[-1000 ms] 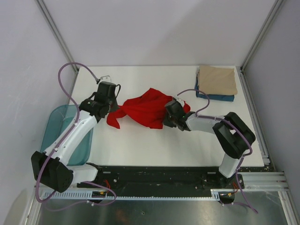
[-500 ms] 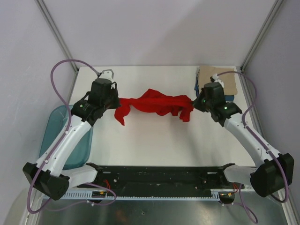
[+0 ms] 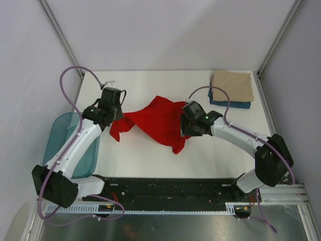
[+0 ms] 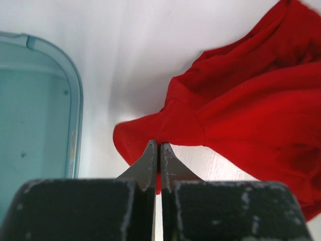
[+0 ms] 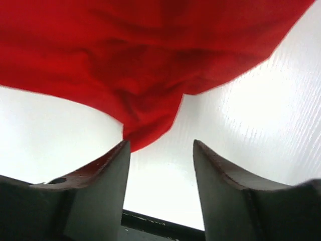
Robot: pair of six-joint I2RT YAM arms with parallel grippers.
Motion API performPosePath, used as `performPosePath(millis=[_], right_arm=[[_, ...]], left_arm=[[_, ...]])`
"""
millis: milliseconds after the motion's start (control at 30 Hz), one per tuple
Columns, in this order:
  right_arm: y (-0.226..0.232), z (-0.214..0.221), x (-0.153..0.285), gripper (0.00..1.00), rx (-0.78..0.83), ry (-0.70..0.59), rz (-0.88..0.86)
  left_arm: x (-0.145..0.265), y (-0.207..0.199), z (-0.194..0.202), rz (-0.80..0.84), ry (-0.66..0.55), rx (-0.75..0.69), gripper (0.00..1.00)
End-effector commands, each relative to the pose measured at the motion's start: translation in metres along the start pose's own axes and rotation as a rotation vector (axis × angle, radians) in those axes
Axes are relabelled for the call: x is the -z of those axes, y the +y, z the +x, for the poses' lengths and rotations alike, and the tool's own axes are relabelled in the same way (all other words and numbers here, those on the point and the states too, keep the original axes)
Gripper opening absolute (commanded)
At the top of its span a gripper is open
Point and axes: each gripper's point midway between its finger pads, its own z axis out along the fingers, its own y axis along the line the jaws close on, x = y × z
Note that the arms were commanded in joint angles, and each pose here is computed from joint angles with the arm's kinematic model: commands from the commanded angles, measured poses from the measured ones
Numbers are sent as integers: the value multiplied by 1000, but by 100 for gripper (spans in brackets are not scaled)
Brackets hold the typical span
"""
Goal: Fold and stack the t-shirts
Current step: Flatten out the tshirt
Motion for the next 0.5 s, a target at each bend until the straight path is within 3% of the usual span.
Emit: performPosePath(millis=[0,167,467], right_arm=[[-1,-3,13,59,-91,-65,-24],[-5,18,7,45,-240,-74,-35],[4,62,-18,46,-300,-4,-7]], left_arm=[[-8,15,8,-80,9,-15,0],[-14,17,12,-110,23,-11,0],[-14,16,10,-106,21,-1,0]])
